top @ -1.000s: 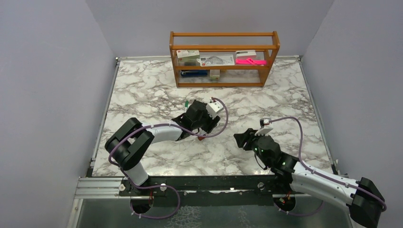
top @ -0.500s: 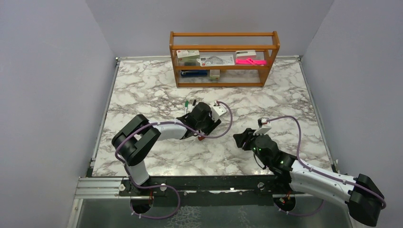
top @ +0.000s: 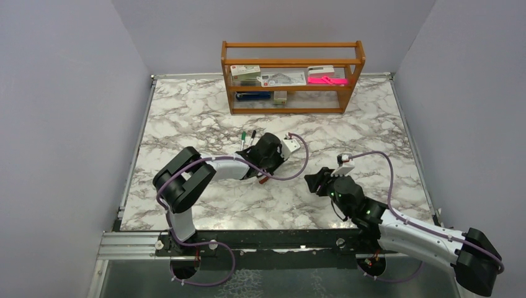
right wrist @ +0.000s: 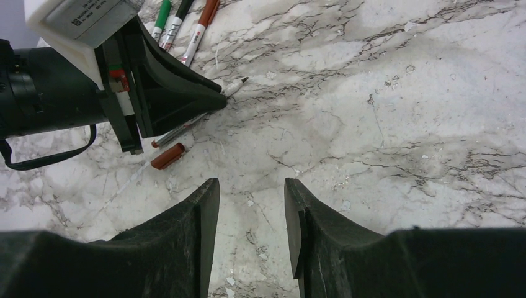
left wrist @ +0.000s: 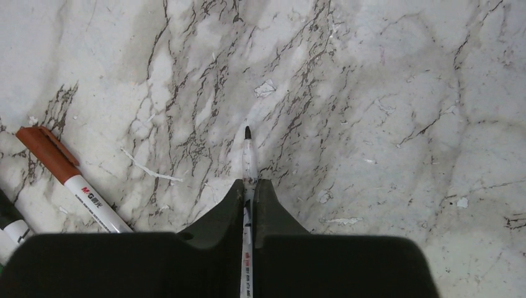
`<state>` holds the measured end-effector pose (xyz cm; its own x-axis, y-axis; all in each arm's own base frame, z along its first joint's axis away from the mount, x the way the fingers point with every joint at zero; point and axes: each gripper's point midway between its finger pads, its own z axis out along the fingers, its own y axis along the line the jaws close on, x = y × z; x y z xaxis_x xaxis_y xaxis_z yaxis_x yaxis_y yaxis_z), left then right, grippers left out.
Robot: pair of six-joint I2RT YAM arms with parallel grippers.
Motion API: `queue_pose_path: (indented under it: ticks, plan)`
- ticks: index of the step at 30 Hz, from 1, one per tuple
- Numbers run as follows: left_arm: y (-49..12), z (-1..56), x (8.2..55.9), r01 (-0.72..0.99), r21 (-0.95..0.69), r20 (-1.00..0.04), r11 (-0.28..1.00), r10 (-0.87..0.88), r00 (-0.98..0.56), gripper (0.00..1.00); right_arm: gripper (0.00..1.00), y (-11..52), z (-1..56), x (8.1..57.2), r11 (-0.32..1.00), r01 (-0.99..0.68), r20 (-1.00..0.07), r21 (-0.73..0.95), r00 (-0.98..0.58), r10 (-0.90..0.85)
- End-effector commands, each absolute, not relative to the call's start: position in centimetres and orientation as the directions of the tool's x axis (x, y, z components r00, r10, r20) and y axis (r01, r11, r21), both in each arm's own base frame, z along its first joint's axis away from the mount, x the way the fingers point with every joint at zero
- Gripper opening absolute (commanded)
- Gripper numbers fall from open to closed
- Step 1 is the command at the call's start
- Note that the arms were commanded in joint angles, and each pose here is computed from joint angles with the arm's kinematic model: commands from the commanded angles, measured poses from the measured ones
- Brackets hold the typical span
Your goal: Insert the pens into the pen caps
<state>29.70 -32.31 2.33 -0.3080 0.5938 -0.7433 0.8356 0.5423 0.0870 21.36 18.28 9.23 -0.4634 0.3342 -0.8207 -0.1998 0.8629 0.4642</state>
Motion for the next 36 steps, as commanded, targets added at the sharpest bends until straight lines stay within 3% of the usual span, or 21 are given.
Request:
queue_pose_path:
  ticks: [1,7,12,19,23,32,36]
  plan:
    - [-31.9,1.0,29.0,0.843,0.075,-0.699,0.532,0.631,-0.337,0.0,0.42,18.2,10.4,21.7,0.854,-0.192,-0.823,0.484,-0.432,0.369]
    - [-32.4,2.0,29.3,0.837,0.063,-0.728,0.543,0.599,-0.334,0.0,0.42,18.2,10.0,21.6,0.868,-0.205,-0.835,0.452,-0.44,0.331]
    - [-32.3,4.9,30.0,0.809,0.085,-0.792,0.582,0.532,-0.3,0.0,0.42,19.9,10.8,21.4,0.85,-0.342,-0.874,0.401,-0.421,0.243]
    - [-30.1,11.2,32.0,0.655,0.023,-0.918,0.756,0.275,-0.285,0.0,0.44,23.4,10.9,21.7,0.806,-0.529,-0.918,0.266,-0.395,0.044]
    - [-28.8,14.0,32.3,0.606,-0.072,-0.954,0.792,0.123,-0.273,0.0,0.47,26.5,10.0,22.1,0.753,-0.62,-0.913,0.223,-0.404,-0.062]
    - [-19.6,14.1,34.5,0.246,-0.28,-0.926,0.928,-0.194,-0.324,0.0,0.5,33.1,9.3,23.0,0.587,-0.782,-0.912,0.21,-0.373,-0.171]
    - [-17.5,13.1,34.5,0.183,-0.303,-0.914,0.935,-0.23,-0.335,0.0,0.51,34.8,8.7,23.0,0.539,-0.824,-0.914,0.177,-0.34,-0.221]
